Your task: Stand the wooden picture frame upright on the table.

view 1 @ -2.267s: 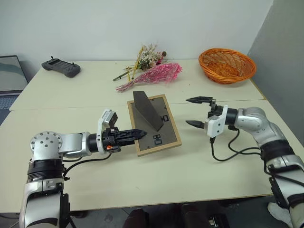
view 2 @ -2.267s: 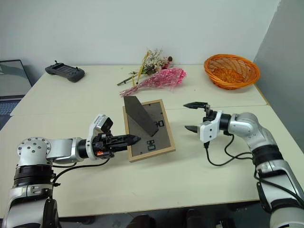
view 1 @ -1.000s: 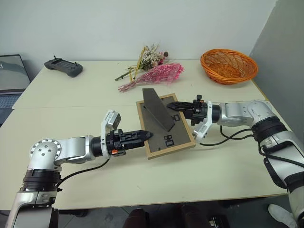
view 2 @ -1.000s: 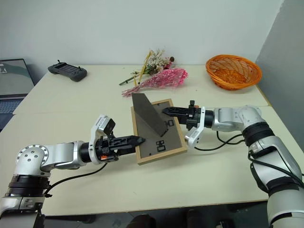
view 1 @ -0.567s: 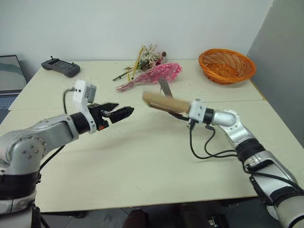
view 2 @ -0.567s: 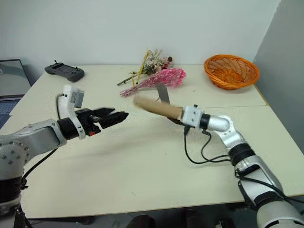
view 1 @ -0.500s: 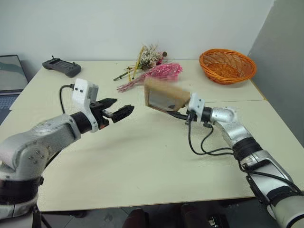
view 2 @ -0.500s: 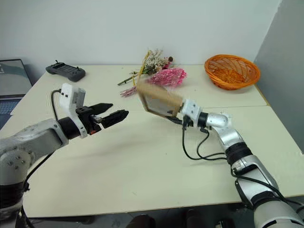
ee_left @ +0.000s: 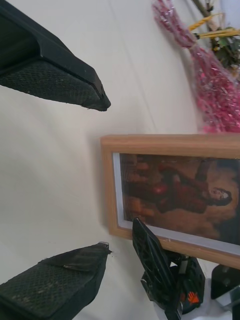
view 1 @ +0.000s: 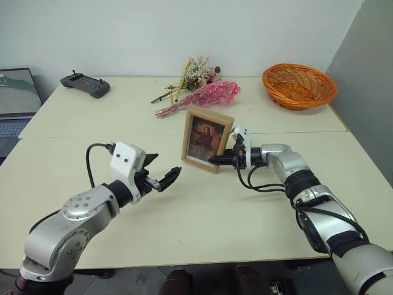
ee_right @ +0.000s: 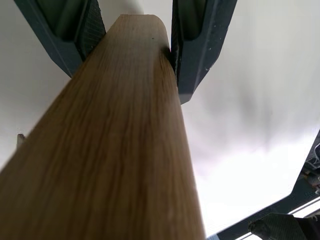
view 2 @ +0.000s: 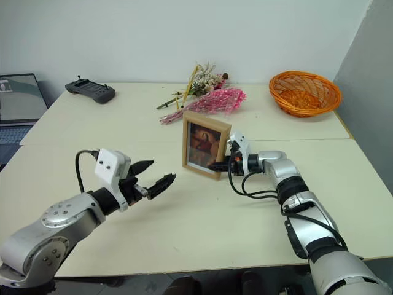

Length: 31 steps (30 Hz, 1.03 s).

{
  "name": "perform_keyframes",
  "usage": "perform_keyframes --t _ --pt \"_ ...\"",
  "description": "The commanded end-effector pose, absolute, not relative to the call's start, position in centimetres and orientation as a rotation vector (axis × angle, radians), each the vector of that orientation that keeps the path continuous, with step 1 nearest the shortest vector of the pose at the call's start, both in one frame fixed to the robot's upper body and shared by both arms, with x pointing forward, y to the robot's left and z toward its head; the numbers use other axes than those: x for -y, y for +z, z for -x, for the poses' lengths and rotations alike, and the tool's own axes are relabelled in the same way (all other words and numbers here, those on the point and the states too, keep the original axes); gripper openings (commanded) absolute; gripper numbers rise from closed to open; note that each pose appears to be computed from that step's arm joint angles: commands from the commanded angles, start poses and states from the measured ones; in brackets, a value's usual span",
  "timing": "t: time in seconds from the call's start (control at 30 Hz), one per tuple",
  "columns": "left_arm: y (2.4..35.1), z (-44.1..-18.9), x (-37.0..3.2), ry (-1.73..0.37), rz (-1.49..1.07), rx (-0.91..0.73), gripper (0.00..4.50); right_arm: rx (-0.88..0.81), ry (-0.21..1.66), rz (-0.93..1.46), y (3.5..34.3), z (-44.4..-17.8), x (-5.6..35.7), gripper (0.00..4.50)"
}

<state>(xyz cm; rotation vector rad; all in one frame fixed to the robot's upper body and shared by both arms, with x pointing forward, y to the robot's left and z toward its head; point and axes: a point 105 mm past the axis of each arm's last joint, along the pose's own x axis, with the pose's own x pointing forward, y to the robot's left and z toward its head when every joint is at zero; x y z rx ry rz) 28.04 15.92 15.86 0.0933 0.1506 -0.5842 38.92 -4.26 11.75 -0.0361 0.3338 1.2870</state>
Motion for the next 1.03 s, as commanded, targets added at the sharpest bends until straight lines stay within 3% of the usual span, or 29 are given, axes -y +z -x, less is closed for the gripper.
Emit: perform_keyframes --t 0.03,0.23,0.3,0.4,0.63,0.7,0.87,0.97,1.03 --pt "16.8 -28.1 -16.0 -0.587 -0.124 -0.094 4.49 -0.279 1.304 0.03 13.1 -39.2 4.0 1.3" --pt "16.5 -28.5 -16.0 -0.599 -0.13 -0.104 4.49 -0.31 1.294 0.043 12.7 -39.4 4.2 1.3" --pt "16.3 -28.6 -15.9 -0.605 -0.133 -0.107 4.5 -0.319 1.288 0.051 12.5 -39.4 4.6 2.01" --pt "16.3 -28.9 -15.8 -0.618 -0.137 -0.108 4.5 -0.318 1.269 0.074 12.3 -39.5 5.5 2.7" --pt "16.3 -29.9 -16.7 -0.624 -0.153 -0.131 4.5 -0.28 1.221 0.145 12.2 -38.4 9.6 3.93" --pt "16.6 -30.5 -17.8 -0.61 -0.144 -0.142 4.5 -0.234 1.167 0.206 13.1 -37.9 11.5 4.46" --pt "17.8 -31.6 -20.6 -0.614 -0.138 -0.183 4.5 -0.128 1.05 0.303 16.5 -36.2 14.2 4.49" --pt "18.6 -32.1 -22.0 -0.649 -0.167 -0.21 4.5 -0.07 1.09 0.239 19.9 -33.8 13.2 4.49" --pt "18.9 -32.4 -22.4 -0.665 -0.177 -0.219 4.5 -0.069 1.094 0.225 20.5 -33.0 12.7 4.49"
